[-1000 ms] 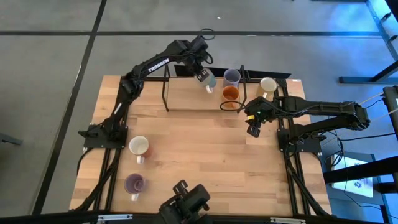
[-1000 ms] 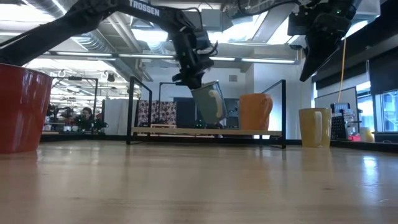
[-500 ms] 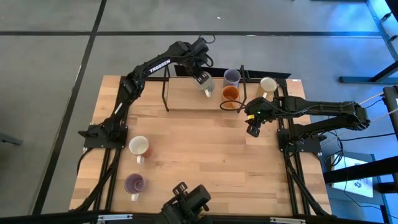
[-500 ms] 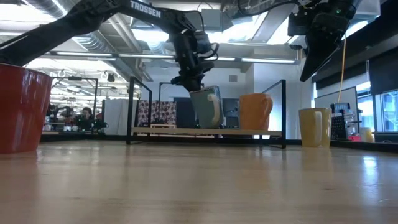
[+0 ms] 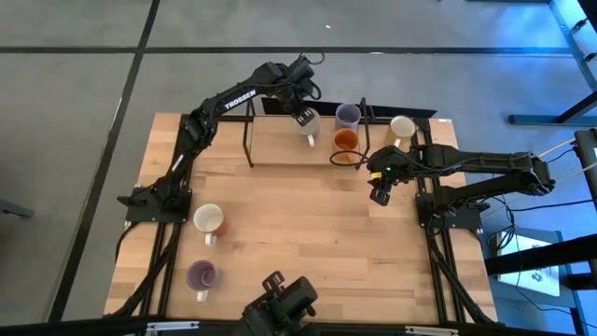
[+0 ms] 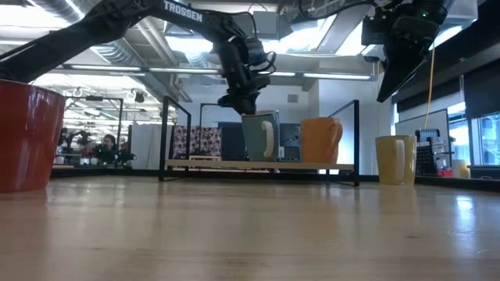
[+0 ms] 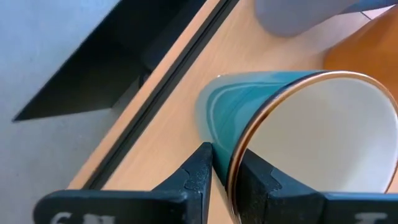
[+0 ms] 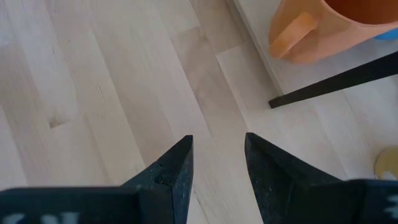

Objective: Place coffee mugs
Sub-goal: Put the light blue mug on the shelf

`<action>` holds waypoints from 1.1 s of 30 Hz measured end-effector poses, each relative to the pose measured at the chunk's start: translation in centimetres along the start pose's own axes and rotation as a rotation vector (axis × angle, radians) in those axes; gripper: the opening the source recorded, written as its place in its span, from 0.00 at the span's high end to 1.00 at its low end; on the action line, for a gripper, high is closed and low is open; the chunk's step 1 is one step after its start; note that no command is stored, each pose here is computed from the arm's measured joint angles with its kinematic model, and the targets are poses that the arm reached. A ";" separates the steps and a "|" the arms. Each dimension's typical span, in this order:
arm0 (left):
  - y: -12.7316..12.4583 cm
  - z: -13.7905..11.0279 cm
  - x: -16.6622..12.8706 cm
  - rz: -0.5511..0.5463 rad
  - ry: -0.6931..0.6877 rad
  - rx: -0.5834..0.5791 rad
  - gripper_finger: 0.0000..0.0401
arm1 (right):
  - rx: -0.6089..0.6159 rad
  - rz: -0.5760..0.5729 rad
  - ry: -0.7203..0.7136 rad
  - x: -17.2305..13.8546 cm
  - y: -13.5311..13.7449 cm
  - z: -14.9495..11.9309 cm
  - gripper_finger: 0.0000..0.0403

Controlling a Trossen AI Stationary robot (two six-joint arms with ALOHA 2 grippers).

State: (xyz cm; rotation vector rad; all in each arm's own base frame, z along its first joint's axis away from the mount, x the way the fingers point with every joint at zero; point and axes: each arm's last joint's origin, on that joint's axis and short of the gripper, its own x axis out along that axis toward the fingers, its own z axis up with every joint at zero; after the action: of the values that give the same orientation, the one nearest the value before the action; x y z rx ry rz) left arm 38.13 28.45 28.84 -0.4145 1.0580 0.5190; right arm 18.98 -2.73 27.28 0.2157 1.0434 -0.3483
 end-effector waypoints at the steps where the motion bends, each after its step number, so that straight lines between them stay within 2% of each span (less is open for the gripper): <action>1: 0.0 0.0 0.0 0.000 -0.004 0.001 0.88 | 0.000 0.000 0.000 0.0 0.0 0.0 0.67; 14: -0.3 1.1 0.3 -0.029 -0.116 0.042 0.87 | 0.000 0.000 0.000 0.0 0.0 0.0 0.67; 23: -0.3 1.2 0.2 -0.029 -0.124 0.041 0.73 | 0.000 0.001 0.000 0.0 0.0 0.0 0.67; 33: -0.3 1.2 0.3 -0.025 -0.124 0.041 0.71 | -0.006 0.001 0.000 0.0 0.0 0.0 0.67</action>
State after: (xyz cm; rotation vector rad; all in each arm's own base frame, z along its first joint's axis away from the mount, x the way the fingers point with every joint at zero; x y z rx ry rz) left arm 39.25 28.98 29.15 -0.3547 0.9412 0.4942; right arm 18.99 -2.73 27.28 0.2102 1.0440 -0.3445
